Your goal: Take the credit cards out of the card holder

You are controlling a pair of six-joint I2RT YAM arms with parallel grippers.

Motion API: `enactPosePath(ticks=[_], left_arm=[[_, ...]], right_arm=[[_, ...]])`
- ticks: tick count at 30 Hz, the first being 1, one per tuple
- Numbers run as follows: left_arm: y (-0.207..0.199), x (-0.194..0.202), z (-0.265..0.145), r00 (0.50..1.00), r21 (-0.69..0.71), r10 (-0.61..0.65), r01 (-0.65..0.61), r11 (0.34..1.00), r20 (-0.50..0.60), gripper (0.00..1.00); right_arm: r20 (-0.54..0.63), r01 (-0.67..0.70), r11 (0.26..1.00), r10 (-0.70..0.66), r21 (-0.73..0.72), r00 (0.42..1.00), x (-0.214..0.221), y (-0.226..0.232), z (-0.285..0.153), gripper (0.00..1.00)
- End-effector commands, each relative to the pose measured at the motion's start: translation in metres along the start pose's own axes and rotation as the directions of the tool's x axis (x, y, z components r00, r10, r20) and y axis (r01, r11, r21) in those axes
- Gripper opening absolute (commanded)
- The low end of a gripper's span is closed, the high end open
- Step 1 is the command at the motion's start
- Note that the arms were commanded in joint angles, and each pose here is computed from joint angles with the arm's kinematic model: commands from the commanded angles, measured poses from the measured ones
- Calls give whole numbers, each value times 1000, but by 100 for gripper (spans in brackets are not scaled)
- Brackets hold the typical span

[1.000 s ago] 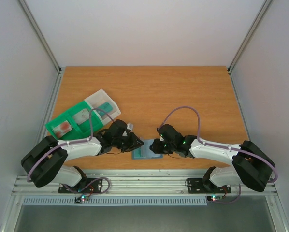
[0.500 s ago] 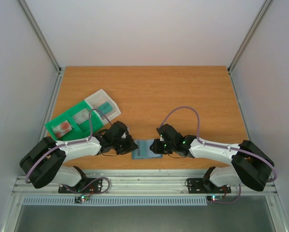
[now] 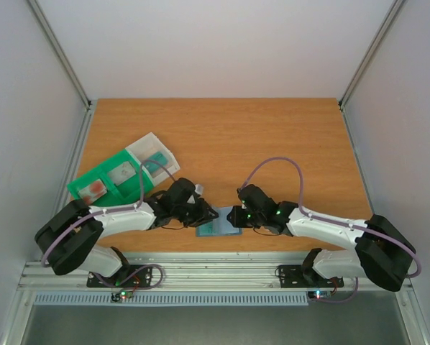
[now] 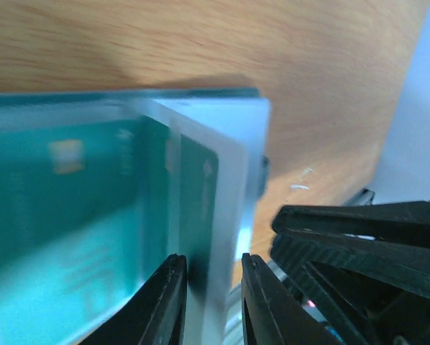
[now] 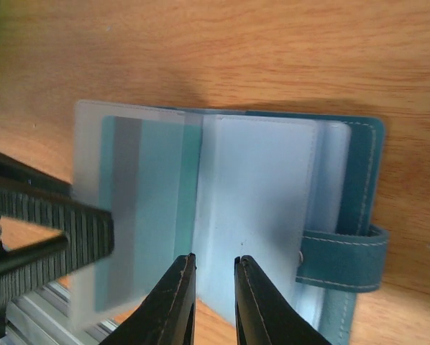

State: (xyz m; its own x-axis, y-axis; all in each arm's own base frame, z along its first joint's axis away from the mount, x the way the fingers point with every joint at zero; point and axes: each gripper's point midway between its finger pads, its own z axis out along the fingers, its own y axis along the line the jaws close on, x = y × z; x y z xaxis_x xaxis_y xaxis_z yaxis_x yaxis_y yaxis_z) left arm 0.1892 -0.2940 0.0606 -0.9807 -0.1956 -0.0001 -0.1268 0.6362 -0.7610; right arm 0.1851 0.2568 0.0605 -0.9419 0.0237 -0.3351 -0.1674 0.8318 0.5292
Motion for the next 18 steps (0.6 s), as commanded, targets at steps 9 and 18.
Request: enactPosePath(ticks=[9,18], left_arm=[[-60,0,7,993,129,115,-115,985,9,23],[-21,-12,5,993,-12,85,-84,996,76,24]], right_arm=[[87,29,998,-33,56,996,-10,-9,-26,19],[44,41,999,-42,17,998,-8,1,-12,16]])
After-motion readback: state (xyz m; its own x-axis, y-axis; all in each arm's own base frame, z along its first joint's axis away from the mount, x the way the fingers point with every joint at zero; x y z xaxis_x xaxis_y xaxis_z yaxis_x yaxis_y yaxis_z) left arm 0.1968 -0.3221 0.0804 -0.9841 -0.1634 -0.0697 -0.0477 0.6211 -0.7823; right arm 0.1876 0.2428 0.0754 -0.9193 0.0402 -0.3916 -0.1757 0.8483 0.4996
